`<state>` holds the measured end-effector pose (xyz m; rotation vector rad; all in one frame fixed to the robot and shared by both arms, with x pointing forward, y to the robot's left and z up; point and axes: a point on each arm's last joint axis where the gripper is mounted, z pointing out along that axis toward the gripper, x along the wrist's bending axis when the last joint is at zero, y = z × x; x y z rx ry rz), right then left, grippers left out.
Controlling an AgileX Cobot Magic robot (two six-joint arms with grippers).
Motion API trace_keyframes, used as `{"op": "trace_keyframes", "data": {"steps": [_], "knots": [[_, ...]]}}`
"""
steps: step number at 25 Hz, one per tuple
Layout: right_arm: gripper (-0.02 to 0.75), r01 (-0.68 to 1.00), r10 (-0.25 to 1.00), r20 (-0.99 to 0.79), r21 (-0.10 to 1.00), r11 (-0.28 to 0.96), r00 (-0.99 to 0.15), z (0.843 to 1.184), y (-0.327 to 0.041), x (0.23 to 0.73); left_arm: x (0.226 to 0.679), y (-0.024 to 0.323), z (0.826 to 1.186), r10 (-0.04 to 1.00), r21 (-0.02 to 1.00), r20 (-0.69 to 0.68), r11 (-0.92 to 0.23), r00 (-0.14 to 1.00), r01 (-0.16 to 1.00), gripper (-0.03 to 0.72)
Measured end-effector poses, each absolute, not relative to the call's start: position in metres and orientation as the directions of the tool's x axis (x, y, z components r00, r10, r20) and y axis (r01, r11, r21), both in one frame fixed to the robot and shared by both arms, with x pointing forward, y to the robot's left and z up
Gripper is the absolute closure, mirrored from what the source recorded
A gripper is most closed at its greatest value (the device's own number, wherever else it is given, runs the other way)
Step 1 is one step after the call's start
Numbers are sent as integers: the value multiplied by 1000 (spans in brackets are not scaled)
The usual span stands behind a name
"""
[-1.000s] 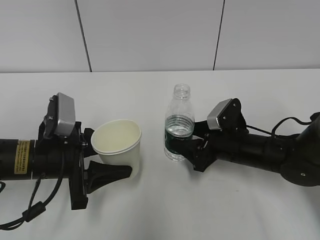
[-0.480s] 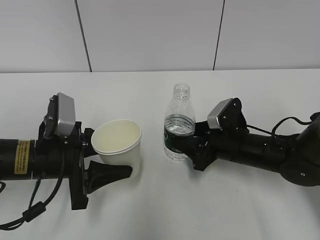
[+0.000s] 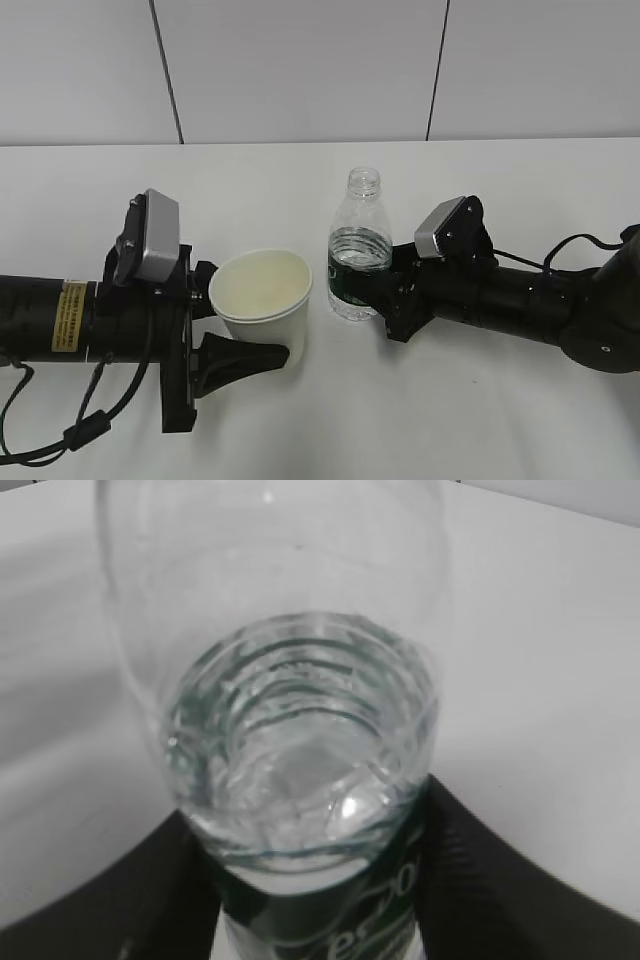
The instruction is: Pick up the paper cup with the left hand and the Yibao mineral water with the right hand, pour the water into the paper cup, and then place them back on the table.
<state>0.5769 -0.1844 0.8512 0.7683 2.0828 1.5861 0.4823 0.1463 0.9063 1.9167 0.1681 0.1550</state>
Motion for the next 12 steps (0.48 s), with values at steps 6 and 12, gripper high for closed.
{"op": "trace_keyframes", "data": {"steps": [6,12], "knots": [[354,174,642,-13,958,227,-767,854,-185,577,484,146,907,200,941,28,-336,979,42,257],[355,152,640,-59,951,270,-766,869,-186,578,494,143,914,201,946,65,-325,977,4,257]]}}
